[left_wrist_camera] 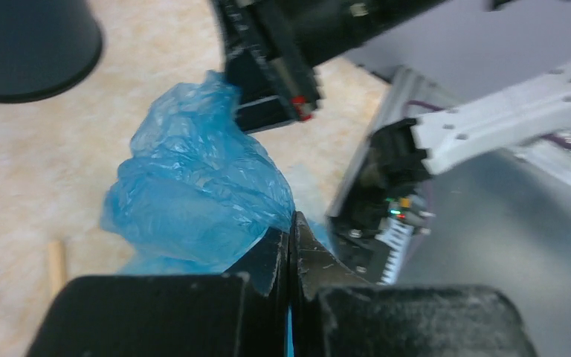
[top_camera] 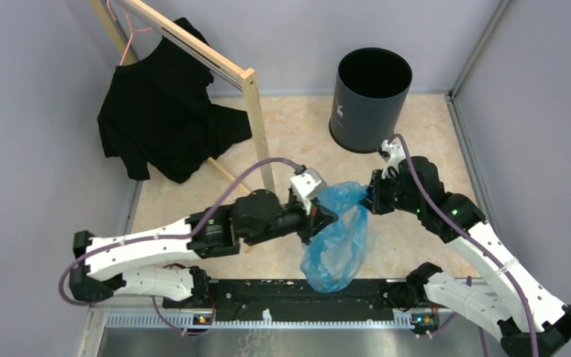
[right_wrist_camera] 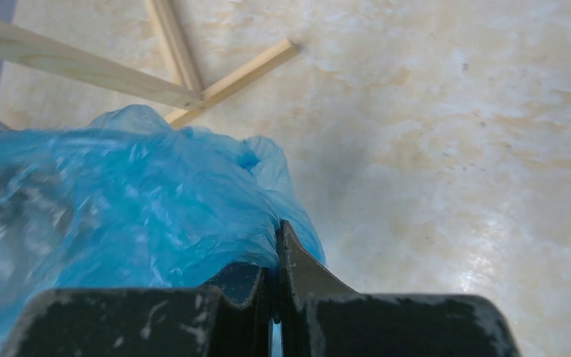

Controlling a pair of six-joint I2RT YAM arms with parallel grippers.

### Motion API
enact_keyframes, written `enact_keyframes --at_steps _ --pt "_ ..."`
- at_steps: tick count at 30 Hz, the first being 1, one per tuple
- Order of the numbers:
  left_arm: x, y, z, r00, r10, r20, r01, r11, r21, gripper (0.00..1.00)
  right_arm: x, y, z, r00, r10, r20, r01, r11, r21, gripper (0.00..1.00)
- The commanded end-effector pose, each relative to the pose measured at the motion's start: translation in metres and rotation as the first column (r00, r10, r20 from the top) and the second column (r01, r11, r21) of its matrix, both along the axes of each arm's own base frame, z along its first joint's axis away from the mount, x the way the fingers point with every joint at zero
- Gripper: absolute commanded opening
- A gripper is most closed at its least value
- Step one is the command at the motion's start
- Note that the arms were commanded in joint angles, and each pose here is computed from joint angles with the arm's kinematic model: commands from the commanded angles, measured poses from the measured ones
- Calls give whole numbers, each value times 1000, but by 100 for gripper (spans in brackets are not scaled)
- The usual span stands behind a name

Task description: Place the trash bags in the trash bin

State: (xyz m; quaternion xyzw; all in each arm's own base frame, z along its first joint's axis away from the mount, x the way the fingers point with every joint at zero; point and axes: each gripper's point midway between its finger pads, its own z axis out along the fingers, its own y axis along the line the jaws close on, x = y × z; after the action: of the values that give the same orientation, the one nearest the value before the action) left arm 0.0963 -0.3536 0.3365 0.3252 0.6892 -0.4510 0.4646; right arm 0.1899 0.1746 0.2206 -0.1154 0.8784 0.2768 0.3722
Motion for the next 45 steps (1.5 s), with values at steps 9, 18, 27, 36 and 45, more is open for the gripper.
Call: enact_keyframes --at_steps 9,18,27,36,45 --pt "72 -11 -35 974 133 183 -169 965 199 0 2 -38 10 979 -185 85 188 982 -28 1" --pt "61 -11 -34 956 -254 147 240 965 105 0 5 -22 13 986 -153 72 150 988 44 1" --pt "60 5 -24 901 -382 204 384 923 33 0 4 -15 13 988 -146 53 141 987 75 0" --pt "94 -3 -13 887 -401 229 422 905 -48 0 7 -15 20 982 -176 69 168 979 113 1" --pt "150 -28 -32 905 -363 224 387 919 -74 0 11 -21 22 972 -220 79 209 971 118 5"
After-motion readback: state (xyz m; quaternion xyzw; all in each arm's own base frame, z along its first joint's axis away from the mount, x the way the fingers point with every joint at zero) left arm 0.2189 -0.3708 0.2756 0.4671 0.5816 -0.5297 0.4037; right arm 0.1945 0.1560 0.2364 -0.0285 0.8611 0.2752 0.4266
